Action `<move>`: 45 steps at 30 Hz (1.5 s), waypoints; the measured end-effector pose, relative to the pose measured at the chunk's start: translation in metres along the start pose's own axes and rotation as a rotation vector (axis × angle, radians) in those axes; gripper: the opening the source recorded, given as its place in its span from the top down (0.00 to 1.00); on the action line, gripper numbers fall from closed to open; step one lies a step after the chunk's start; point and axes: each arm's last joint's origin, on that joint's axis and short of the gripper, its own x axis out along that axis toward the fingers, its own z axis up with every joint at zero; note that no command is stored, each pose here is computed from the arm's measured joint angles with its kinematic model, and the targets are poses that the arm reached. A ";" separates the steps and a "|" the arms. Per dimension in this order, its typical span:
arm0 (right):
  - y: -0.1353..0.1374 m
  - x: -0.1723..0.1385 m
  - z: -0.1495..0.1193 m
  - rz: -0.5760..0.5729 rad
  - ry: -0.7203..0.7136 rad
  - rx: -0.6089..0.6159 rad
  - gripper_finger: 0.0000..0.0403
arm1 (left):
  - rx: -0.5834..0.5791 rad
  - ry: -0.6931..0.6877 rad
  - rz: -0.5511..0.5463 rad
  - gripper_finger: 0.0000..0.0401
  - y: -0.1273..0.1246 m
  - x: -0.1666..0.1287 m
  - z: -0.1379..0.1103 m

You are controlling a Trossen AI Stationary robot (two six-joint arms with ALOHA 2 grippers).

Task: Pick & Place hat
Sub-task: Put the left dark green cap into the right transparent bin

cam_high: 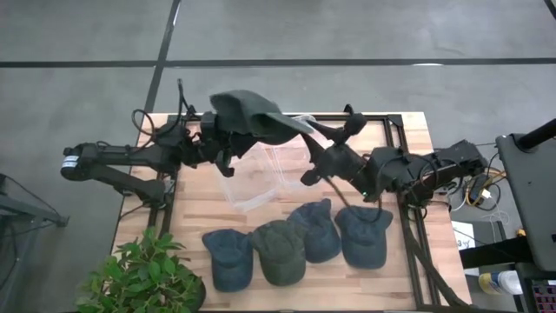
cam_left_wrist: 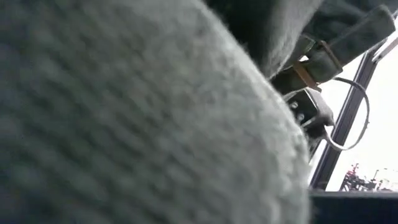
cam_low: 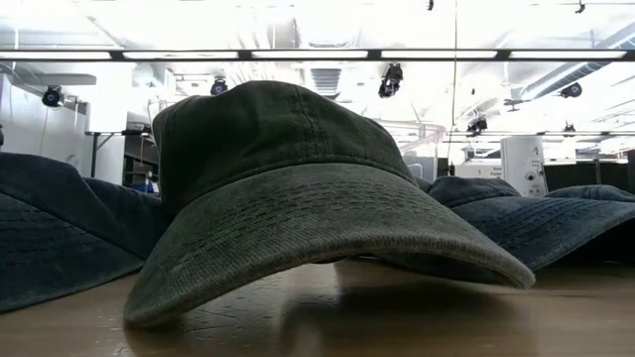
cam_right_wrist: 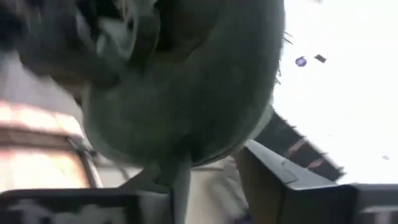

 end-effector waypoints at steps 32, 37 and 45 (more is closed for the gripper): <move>0.195 -0.031 -0.079 -0.020 0.342 -1.080 0.65 | -0.329 0.331 0.355 0.99 0.044 -0.023 -0.005; 0.224 -0.032 -0.092 0.011 0.341 -1.245 0.67 | -0.364 0.484 0.357 0.99 0.048 -0.025 -0.020; 0.207 -0.040 -0.067 -0.002 0.309 -1.126 0.67 | -0.368 0.560 0.360 0.99 0.049 -0.028 -0.026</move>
